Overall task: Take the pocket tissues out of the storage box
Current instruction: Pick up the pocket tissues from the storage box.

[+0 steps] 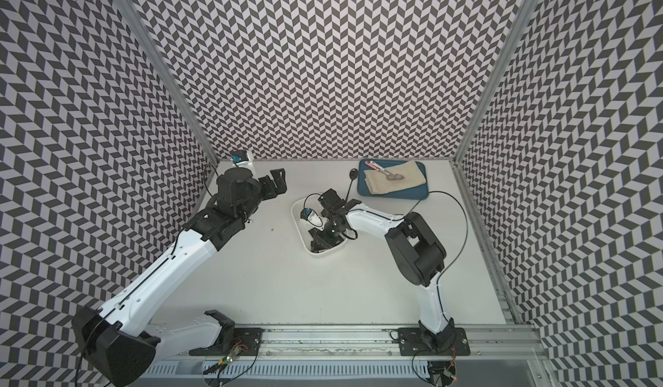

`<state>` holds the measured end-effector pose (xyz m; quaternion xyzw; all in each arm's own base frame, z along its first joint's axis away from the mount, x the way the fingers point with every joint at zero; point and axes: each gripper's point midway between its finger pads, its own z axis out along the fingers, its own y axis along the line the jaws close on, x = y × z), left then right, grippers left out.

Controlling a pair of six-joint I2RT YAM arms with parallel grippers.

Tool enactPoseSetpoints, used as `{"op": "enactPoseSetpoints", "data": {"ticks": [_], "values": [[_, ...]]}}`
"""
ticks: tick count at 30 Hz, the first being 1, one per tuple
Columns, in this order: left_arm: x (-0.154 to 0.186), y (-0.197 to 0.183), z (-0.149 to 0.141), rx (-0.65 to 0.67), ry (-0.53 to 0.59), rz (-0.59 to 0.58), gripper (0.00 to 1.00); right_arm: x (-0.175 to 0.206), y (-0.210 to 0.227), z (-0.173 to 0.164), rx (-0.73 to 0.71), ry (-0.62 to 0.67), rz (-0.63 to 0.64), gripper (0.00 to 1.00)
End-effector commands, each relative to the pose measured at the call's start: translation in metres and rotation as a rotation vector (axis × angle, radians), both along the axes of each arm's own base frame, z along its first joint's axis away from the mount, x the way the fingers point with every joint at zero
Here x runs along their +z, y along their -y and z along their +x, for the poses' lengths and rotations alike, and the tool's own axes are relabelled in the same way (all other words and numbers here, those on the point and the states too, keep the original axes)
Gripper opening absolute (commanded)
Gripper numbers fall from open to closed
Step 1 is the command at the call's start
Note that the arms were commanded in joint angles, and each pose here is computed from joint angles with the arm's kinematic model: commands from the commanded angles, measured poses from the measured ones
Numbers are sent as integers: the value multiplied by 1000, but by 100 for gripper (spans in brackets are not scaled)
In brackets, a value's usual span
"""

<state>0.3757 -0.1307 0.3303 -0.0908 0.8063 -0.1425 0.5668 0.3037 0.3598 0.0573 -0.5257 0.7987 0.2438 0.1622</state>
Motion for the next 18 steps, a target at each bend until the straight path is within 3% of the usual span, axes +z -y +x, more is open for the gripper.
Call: {"op": "enactPoseSetpoints", "data": {"ticks": [1,3,6,18], "values": [[6,-3,-3,-6,22,-9,99,-12,1,1,3,0,-40,25],[7,-3,-3,-5,23,-10,99,-13,0,1,5,-8,-39,12],[8,-3,-3,-6,25,-12,99,-9,-1,-1,13,-8,-26,3],[14,-10,-5,9,38,-16,99,44,1,31,-105,76,89,0]]}}
